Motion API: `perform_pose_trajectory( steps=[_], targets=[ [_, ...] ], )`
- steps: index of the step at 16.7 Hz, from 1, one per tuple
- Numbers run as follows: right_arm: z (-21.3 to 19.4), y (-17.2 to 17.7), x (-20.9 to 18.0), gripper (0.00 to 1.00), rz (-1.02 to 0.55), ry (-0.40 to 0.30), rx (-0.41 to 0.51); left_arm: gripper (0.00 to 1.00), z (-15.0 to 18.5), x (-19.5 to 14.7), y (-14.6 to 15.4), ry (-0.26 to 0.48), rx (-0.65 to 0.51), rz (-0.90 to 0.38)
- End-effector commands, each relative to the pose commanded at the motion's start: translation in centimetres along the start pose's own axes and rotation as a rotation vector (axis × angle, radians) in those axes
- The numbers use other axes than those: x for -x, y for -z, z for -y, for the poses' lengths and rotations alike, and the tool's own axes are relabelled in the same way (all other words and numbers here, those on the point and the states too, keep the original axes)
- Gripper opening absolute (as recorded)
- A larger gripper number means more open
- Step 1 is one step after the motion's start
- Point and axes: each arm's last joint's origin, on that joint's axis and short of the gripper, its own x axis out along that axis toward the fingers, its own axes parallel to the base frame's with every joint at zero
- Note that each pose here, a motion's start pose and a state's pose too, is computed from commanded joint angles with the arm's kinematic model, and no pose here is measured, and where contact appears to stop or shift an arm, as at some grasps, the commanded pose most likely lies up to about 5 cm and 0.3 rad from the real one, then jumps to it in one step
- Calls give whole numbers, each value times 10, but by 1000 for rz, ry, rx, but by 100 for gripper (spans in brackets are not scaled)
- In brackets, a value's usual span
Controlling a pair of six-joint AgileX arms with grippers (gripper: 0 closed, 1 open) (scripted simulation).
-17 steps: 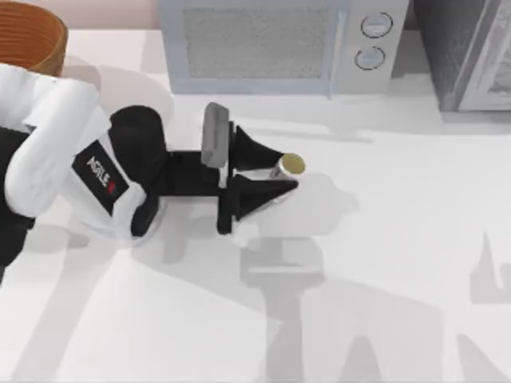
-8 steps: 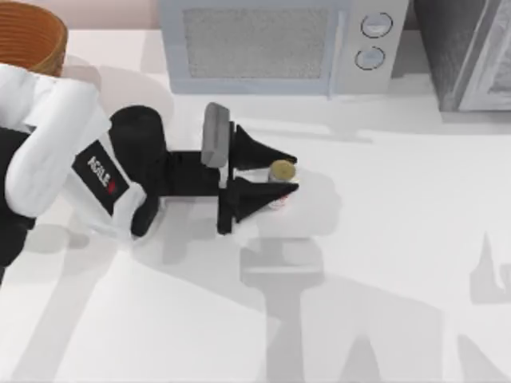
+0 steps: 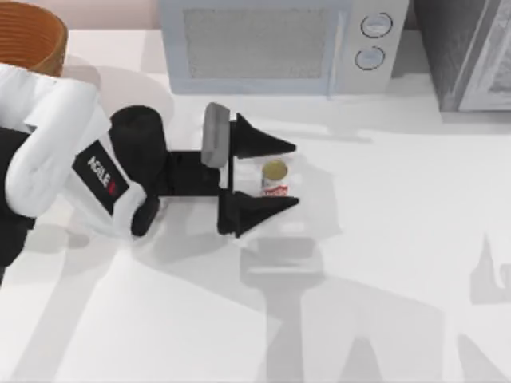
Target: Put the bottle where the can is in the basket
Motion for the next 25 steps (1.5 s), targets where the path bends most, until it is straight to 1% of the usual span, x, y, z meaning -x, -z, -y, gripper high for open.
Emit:
perform_pose_trajectory(
  steps=[6, 8, 10, 12, 14, 16, 18, 20, 21, 23, 25],
  targets=[
    [0, 0, 0, 100, 0, 0, 0, 100, 0, 1, 0, -2, 0, 0],
    [0, 0, 0, 100, 0, 0, 0, 100, 0, 10, -5, -34, 27, -6],
    [0, 0, 0, 100, 0, 0, 0, 100, 2, 28, -17, -101, 79, -16],
    [0, 0, 0, 100, 0, 0, 0, 100, 11, 49, -39, -190, 128, -27],
    [0, 0, 0, 100, 0, 0, 0, 100, 28, 71, -66, -293, 173, -38],
    [0, 0, 0, 100, 0, 0, 0, 100, 52, 91, -100, -409, 197, -45],
    [0, 0, 0, 100, 0, 0, 0, 100, 82, 106, -141, -513, 170, -35],
    [0, 0, 0, 100, 0, 0, 0, 100, 116, 116, -180, -599, 98, -9],
    [0, 0, 0, 100, 0, 0, 0, 100, 133, 120, -194, -639, 60, 2],
    [0, 0, 0, 100, 0, 0, 0, 100, 163, 123, -215, -703, -11, 22],
    [0, 0, 0, 100, 0, 0, 0, 100, 189, 126, -226, -754, -66, 35]
  ],
)
